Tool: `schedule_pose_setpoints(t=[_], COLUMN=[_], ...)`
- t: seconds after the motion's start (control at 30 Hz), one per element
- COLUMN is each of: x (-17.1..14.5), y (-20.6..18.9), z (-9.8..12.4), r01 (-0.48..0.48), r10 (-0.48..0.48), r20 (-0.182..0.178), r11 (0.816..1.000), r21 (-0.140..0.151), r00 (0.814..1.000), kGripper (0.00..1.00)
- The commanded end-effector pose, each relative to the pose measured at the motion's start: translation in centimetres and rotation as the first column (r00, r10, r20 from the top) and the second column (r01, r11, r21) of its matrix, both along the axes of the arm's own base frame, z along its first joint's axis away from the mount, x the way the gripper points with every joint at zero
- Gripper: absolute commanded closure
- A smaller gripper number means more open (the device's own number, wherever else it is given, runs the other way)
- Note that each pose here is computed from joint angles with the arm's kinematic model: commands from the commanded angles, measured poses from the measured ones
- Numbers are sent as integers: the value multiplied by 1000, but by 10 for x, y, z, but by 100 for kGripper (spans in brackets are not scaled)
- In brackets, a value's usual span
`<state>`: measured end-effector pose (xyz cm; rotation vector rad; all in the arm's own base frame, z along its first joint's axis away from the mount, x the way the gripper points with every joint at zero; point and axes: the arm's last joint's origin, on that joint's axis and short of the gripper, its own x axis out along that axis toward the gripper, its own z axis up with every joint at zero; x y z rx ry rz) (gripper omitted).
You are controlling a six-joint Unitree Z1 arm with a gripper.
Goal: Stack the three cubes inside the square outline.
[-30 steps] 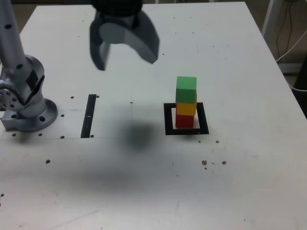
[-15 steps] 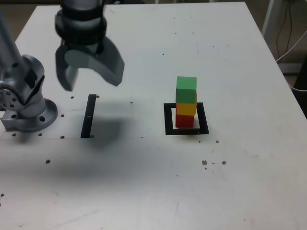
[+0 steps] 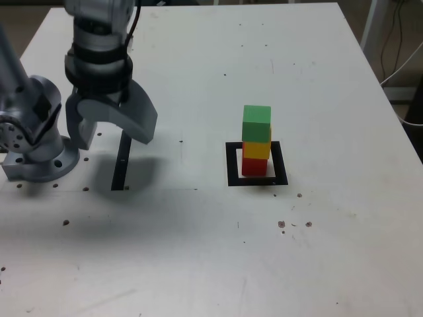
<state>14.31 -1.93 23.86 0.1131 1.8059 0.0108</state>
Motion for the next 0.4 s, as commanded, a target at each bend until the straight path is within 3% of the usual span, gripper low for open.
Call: schedule_pose_setpoints(t=[0.0, 0.37], x=[0, -4], y=[0, 0], z=[-5, -15], r01=[-4, -5], r10=[4, 5], r20=[-3, -1], r11=[1000, 1000], r21=[-2, -11], r00=[1000, 1000], kGripper=[1, 1])
